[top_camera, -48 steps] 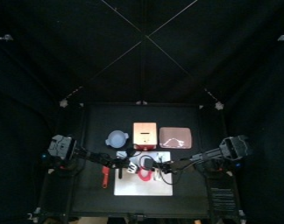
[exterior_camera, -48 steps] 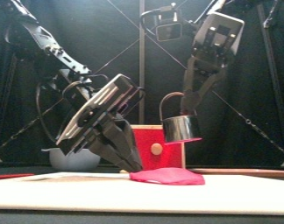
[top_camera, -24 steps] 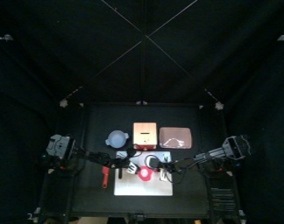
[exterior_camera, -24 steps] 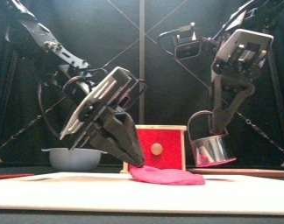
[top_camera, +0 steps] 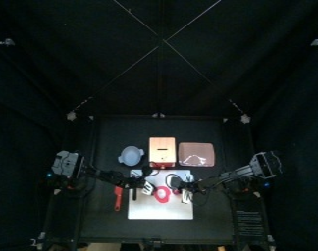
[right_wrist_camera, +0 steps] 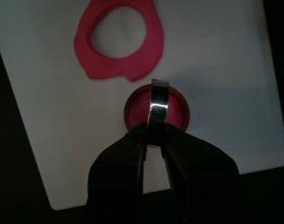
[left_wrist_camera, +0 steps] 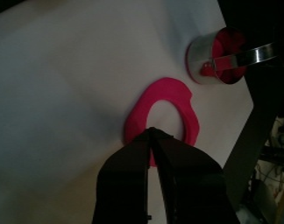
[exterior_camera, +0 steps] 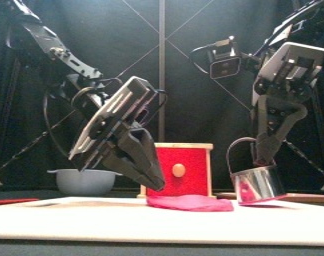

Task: Get the cutter from the drawer then cut the dough then place the extra dough in the bowl
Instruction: Place the extra dough in the bowl

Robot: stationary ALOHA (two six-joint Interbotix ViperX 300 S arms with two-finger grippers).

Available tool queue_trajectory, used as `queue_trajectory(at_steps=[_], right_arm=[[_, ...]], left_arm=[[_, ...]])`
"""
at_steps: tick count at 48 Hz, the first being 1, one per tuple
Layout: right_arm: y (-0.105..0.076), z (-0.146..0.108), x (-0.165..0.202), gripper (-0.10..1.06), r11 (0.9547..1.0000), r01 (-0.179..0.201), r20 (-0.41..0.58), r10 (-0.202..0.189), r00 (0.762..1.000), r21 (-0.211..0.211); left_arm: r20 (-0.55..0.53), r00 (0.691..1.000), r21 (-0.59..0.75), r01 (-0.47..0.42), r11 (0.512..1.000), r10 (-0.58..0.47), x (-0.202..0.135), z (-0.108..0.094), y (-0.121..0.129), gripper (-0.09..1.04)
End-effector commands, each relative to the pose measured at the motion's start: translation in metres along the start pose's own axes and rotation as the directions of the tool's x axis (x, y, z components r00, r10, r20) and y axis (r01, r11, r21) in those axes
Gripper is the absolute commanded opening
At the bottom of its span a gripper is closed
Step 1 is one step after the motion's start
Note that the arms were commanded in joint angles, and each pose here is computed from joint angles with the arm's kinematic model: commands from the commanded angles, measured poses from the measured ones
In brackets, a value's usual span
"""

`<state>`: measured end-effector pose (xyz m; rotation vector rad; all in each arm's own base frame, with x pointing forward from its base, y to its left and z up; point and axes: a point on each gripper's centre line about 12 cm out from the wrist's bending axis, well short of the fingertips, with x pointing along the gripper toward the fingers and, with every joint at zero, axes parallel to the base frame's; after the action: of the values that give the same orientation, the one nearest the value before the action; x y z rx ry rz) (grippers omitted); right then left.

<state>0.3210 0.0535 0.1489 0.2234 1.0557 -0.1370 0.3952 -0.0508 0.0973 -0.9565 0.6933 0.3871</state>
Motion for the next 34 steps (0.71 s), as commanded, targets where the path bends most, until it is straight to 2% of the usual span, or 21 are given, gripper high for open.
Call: queue_trajectory(at_steps=[1,6,22,34], right_arm=[[0.001,0.007,-0.01,0.54,0.9997,-0.022,0.041,0.021,0.999,0.013],[0.001,0.006,-0.01,0.57,0.9996,-0.024,0.04,0.023,0.999,0.017],[0.002,0.009,-0.013,0.74,0.9993,-0.034,0.058,0.033,0.998,0.017],[0.004,0.014,-0.028,0.76,0.999,-0.043,0.103,0.044,0.994,-0.014]], left_arm=[[0.026,0.999,-0.001,0.033,0.999,-0.033,-0.007,0.009,-0.01,0.47],[0.027,0.999,0.013,0.034,0.999,-0.035,-0.007,0.009,-0.01,0.47],[0.03,0.998,0.06,0.05,0.997,-0.052,-0.01,0.011,-0.013,0.47],[0.041,0.996,0.12,0.074,0.99,-0.08,-0.016,0.016,-0.019,0.47]])
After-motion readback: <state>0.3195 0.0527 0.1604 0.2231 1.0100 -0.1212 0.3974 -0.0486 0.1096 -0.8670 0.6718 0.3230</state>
